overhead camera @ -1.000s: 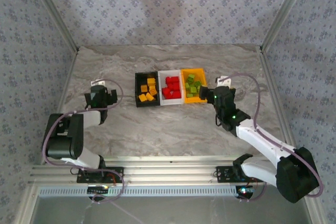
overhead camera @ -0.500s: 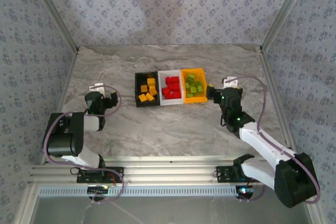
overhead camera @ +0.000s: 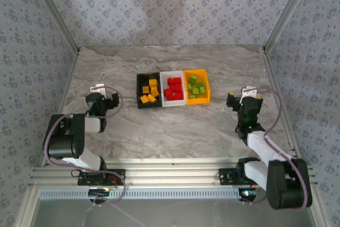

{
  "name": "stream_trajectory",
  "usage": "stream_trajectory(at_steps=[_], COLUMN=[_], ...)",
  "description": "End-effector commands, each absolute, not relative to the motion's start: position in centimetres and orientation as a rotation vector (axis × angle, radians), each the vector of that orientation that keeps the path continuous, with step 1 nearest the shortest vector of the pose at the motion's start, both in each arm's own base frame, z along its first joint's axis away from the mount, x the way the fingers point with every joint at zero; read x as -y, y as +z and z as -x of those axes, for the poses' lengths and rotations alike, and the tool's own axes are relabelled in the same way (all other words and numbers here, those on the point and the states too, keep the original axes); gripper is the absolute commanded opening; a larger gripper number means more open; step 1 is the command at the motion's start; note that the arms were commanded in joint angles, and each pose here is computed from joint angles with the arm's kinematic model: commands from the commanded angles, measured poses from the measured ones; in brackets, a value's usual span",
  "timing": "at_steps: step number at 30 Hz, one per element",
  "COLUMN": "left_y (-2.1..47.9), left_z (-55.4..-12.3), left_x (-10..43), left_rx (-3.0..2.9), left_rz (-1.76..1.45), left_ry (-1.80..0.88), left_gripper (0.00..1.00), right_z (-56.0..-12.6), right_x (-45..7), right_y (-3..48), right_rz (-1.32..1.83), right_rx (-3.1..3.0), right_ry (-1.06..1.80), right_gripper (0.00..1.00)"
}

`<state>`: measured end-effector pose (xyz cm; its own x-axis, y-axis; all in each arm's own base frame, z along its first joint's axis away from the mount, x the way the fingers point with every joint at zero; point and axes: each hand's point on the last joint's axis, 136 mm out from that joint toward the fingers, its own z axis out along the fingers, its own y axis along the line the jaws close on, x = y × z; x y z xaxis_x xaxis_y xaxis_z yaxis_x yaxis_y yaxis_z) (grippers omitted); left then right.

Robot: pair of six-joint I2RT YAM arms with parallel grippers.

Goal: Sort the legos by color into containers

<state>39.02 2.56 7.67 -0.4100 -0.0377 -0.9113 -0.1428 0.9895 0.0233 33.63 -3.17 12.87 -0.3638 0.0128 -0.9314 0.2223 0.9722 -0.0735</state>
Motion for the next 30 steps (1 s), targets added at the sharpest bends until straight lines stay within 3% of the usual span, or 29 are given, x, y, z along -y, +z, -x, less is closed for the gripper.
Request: stream_trajectory(at_steps=[1,12,30], left_y=[9.0,9.0,9.0], left_z=[-39.6,-39.6,-39.6], left_x=[-2.5,-2.5,-2.5], left_rx=[-1.946,-1.946,-1.945], left_rz=[0.136,0.136,0.136], left_ry=[0.096,0.096,0.095], left_gripper=[1.00,1.00,1.00], right_z=[-35.1,-38.9,-38.9], right_x=[3.3,2.2,2.6], right_y=[12.3,8.4,8.4], right_rz=[-0.112,-0.058,-0.079], right_rx=[-1.880,-1.961,-1.970], right_ry=[-0.169,-0.127,-0.126], right_gripper=[1.00,1.00,1.00])
